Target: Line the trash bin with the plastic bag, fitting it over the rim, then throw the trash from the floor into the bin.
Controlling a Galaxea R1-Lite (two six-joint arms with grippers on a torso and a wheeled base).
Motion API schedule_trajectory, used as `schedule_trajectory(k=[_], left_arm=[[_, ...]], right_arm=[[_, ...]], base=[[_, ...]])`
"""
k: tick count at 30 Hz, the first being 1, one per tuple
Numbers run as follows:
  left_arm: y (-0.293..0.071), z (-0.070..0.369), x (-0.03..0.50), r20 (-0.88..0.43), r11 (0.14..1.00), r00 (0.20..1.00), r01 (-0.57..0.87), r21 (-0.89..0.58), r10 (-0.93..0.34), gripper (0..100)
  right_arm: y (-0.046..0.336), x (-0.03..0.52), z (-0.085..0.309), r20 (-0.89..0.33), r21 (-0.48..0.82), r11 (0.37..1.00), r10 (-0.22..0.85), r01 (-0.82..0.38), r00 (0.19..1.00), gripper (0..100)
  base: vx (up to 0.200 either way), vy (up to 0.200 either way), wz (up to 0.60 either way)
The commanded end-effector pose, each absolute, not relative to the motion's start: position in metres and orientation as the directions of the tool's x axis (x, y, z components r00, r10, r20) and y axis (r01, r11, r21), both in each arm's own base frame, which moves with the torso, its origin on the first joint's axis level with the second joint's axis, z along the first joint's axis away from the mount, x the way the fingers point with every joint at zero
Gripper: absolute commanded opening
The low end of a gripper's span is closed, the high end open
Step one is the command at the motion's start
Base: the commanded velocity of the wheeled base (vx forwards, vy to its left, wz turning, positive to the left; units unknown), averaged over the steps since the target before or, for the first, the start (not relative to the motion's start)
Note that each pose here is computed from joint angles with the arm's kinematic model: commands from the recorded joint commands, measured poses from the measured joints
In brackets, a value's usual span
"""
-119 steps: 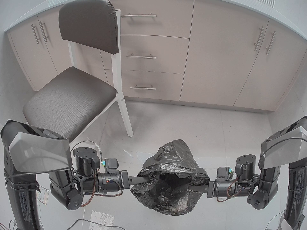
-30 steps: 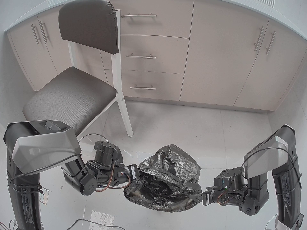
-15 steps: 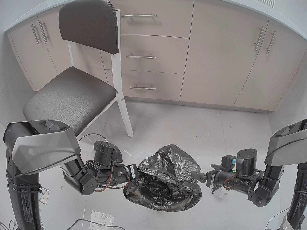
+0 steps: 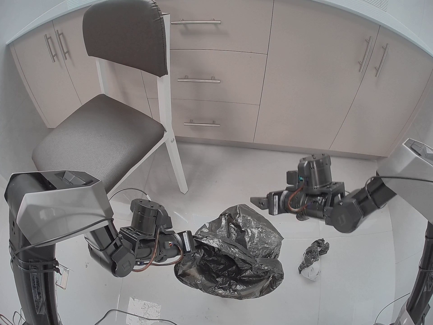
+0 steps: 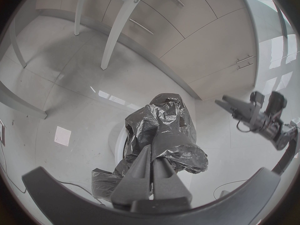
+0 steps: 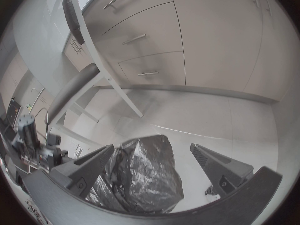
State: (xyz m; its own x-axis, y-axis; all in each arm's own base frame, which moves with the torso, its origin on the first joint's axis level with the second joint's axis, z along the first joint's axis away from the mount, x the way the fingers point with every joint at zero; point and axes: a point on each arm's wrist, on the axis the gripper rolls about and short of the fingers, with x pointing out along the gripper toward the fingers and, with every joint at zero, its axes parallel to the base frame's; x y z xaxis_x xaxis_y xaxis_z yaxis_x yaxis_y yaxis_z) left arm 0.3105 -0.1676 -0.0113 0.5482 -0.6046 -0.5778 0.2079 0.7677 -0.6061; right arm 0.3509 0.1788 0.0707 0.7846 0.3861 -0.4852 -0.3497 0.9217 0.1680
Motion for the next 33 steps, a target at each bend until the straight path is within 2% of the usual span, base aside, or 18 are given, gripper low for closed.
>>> schedule_trajectory(k=[1,15,33], left_arm=[[-0.167,-0.013,0.309,-0.566,0.763,0.557,0.214,-0.610,-0.608,0],[-0.167,-0.013,0.309,-0.566,0.763,0.557,0.214,-0.610,-0.608,0],[-0.167,-0.013,0.309,-0.566,0.763,0.557,0.214,-0.610,-0.608,0]], right_arm=[[0.208,0.396,0.110,-0.485,0.152,0.922,0.384,-0.357,0.786,100],[0.253,0.398,0.069,-0.554,0.230,0.895,0.444,-0.383,0.704,100],[0.255,0.407,0.023,-0.619,0.232,0.903,0.424,-0.361,0.661,100]], base=[[0.000,0.000,0.00],[0.000,0.000,0.00],[0.000,0.000,0.00]])
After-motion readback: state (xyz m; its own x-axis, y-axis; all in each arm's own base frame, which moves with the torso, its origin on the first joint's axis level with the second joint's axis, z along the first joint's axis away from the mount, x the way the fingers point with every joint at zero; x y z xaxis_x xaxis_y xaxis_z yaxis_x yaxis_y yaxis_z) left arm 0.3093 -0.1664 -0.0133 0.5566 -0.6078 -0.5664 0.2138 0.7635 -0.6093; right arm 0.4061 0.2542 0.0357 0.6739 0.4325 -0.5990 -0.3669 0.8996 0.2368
